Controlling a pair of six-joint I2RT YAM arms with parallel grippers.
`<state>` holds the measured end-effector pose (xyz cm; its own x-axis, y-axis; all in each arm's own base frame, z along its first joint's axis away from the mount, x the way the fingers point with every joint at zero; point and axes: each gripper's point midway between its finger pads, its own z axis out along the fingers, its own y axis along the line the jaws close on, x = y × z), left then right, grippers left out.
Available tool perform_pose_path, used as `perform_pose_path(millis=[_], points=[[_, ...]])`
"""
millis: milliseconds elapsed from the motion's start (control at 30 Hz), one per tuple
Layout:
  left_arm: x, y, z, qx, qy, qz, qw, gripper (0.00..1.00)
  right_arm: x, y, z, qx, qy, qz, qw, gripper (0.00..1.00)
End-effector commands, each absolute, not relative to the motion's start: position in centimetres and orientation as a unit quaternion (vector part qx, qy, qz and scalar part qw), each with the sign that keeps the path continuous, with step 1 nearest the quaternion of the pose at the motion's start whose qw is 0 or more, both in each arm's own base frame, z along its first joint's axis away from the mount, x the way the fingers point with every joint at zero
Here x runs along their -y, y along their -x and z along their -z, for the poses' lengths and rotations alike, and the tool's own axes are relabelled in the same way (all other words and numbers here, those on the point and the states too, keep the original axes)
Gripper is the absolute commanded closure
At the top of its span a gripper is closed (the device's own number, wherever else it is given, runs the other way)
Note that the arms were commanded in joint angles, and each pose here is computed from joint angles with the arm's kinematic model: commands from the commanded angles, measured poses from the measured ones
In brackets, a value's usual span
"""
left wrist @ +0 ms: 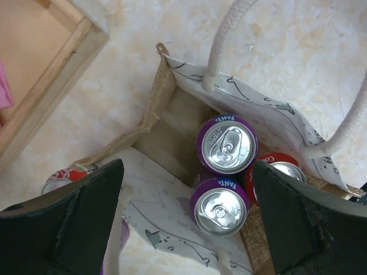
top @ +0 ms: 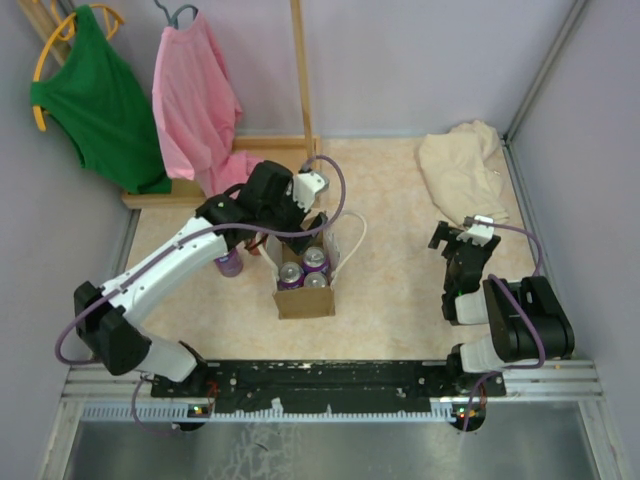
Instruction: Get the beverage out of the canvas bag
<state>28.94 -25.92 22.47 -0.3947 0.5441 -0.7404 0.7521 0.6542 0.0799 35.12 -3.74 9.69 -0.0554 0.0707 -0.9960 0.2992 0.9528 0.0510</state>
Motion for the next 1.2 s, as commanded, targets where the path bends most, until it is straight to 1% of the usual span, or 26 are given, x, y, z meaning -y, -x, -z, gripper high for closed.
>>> perform_pose_path(millis=[0,200,500,633,933,1100,1167], points=[[26.9,-28.5,-20.2,-0.819,-0.423,0.147,0.359,0.01,3.9,-35.5,-10.8,-0.706,-0.129,0.086,0.691,0.01],[26.9,-27.2,-17.5,-0.824,-0.438,0.157,0.324,0.01,3.9,-35.5,-10.8,-0.707,-0.129,0.086,0.69,0.01],[28.4,-27.0,-16.3,-0.82,-0.433,0.19,0.321,0.01,3.9,-35.5,-10.8,-0.707,-0.129,0.086,0.69,0.01],[29.2,-26.6,-15.2,-0.826,-0.43,0.203,0.302,0.01,3.9,-35.5,-10.8,-0.706,-0.129,0.086,0.691,0.01],[29.5,-26.9,-12.9,-0.851,-0.416,0.184,0.264,0.0,3.9,-35.5,-10.9,-0.706,-0.13,0.086,0.691,0.01],[29.9,-26.9,-12.5,-0.854,-0.408,0.188,0.262,0.02,3.9,-35.5,-10.9,-0.706,-0.129,0.086,0.691,0.01],[29.9,-27.0,-12.3,-0.857,-0.404,0.186,0.261,0.05,3.9,-35.5,-10.8,-0.707,-0.13,0.087,0.69,0.01]])
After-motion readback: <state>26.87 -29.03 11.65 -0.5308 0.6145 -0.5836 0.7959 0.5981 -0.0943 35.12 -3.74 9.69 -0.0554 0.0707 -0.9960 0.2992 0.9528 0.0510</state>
